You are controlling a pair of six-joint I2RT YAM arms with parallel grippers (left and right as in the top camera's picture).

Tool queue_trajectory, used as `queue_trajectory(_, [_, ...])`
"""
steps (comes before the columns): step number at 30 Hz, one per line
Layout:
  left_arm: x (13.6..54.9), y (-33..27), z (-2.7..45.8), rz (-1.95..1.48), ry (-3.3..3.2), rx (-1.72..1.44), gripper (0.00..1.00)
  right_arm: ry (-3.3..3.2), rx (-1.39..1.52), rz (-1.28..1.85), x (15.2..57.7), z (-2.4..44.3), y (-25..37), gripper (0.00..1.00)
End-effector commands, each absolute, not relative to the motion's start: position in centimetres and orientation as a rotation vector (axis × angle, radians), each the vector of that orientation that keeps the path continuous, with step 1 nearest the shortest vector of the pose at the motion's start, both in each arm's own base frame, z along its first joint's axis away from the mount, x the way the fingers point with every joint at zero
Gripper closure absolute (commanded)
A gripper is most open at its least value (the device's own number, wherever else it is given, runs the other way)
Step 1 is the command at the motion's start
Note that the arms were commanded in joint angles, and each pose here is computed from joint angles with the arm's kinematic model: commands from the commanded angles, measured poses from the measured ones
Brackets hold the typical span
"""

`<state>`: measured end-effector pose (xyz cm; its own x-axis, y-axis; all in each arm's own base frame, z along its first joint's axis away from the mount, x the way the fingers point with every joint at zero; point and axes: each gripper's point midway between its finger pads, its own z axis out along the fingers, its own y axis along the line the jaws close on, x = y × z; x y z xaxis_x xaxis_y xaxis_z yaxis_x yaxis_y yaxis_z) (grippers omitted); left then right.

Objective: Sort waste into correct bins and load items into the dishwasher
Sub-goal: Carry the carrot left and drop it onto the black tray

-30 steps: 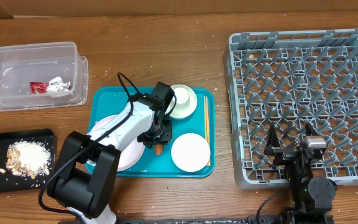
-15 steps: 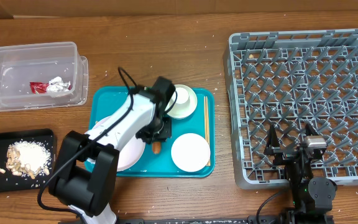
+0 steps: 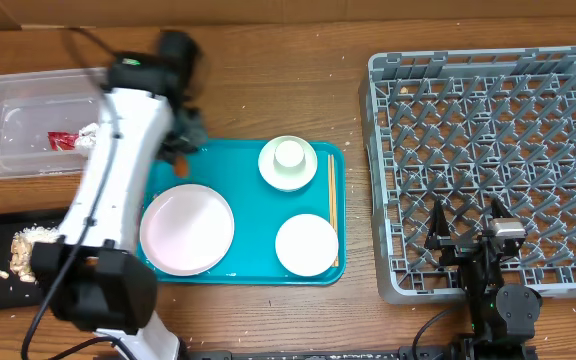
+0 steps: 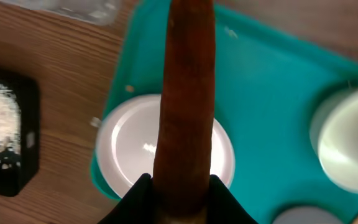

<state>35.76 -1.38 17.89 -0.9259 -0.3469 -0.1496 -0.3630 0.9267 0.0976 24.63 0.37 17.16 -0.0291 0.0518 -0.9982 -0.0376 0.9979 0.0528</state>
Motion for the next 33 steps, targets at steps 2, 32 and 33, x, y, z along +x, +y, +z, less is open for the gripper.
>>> queue_trajectory(2, [35.9, 6.6, 19.4, 0.216, 2.816, -0.932, 0.92, 1.591, 0.016, 0.06, 24.6, 17.1, 0.2, 0.0])
queue_trajectory(32, [24.9, 23.2, 6.5, 0.072, 2.396, -1.99, 0.81, 1.591, 0.016, 0.06, 24.6, 17.1, 0.2, 0.0])
queue_trajectory(33, [24.8, 23.4, 6.4, 0.091, 2.391, -1.987, 0.81, 1.591, 0.016, 0.06, 24.6, 17.1, 0.2, 0.0])
